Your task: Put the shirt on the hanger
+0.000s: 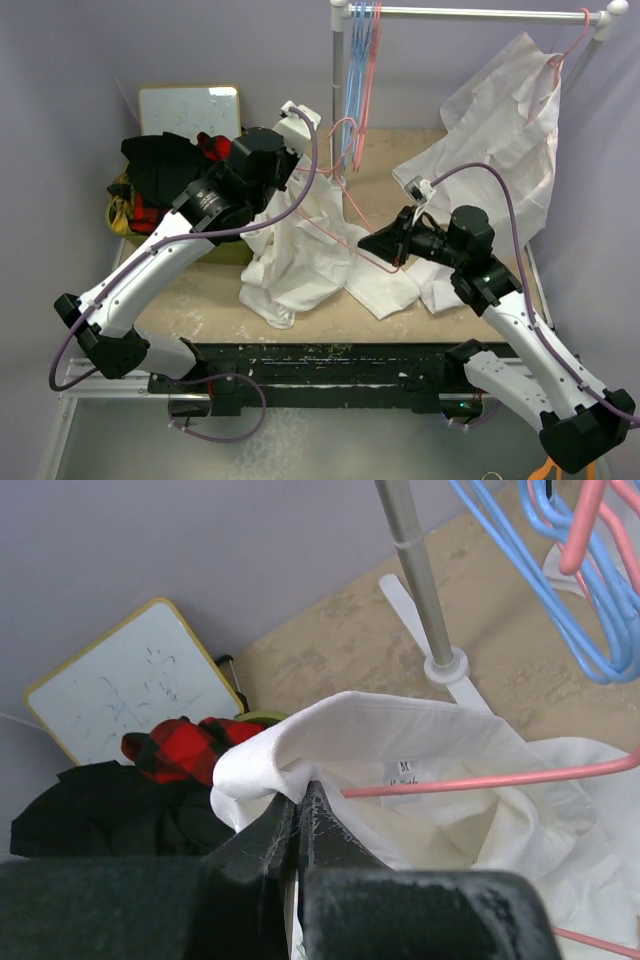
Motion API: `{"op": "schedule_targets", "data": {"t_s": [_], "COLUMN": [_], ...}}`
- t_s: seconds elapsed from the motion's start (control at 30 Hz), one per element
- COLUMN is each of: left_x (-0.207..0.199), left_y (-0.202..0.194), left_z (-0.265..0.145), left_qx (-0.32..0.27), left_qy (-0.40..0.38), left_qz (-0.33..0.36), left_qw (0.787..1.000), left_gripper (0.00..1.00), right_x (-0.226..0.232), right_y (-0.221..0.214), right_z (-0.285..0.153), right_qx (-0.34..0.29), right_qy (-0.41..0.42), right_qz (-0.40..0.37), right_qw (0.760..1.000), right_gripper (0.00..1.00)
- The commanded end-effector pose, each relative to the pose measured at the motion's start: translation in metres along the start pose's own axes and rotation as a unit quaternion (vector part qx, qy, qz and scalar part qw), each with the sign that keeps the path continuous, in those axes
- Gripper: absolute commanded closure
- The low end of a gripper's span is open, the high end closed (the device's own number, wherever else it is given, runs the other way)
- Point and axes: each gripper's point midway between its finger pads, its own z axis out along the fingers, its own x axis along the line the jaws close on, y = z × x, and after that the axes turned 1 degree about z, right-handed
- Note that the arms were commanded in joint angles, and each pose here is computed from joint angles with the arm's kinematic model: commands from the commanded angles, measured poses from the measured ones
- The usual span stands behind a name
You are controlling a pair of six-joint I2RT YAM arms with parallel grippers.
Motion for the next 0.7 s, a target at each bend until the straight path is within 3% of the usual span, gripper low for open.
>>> {"op": "schedule_targets", "data": {"t_s": [0.0,0.3,0.5,0.67], "left_x": [0.022,-0.019,-0.041,-0.056], "left_y": [0.041,0.082,0.105,0.119], "left_z": [-0.019,-0.057,-0.075,-0.087], "left_qx": [-0.061,-0.104,-0.132,-0.147], "left_qy": [0.020,-0.138,-0.184,-0.220], "left_qz": [-0.006,-0.014,0.012,0.016], "left_qw": [0.998,0.985,0.974,0.964], "left_gripper": [1.00,1.00,1.00,1.00], "right_x": [0.024,0.035,0.026,0.034], "right_y": [0.019,0.057,0.075,0.099], "right_z": [-0.004,0.016,0.037,0.033], "right_qx": [-0.026,-0.071,-0.060,-0.109], "right_qy": [0.048,0.091,0.081,0.083], "right_qz": [-0.026,-0.033,-0.053,-0.072], "right_qw": [0.998,0.993,0.993,0.988], "right_gripper": [1.00,1.00,1.00,1.00]}}
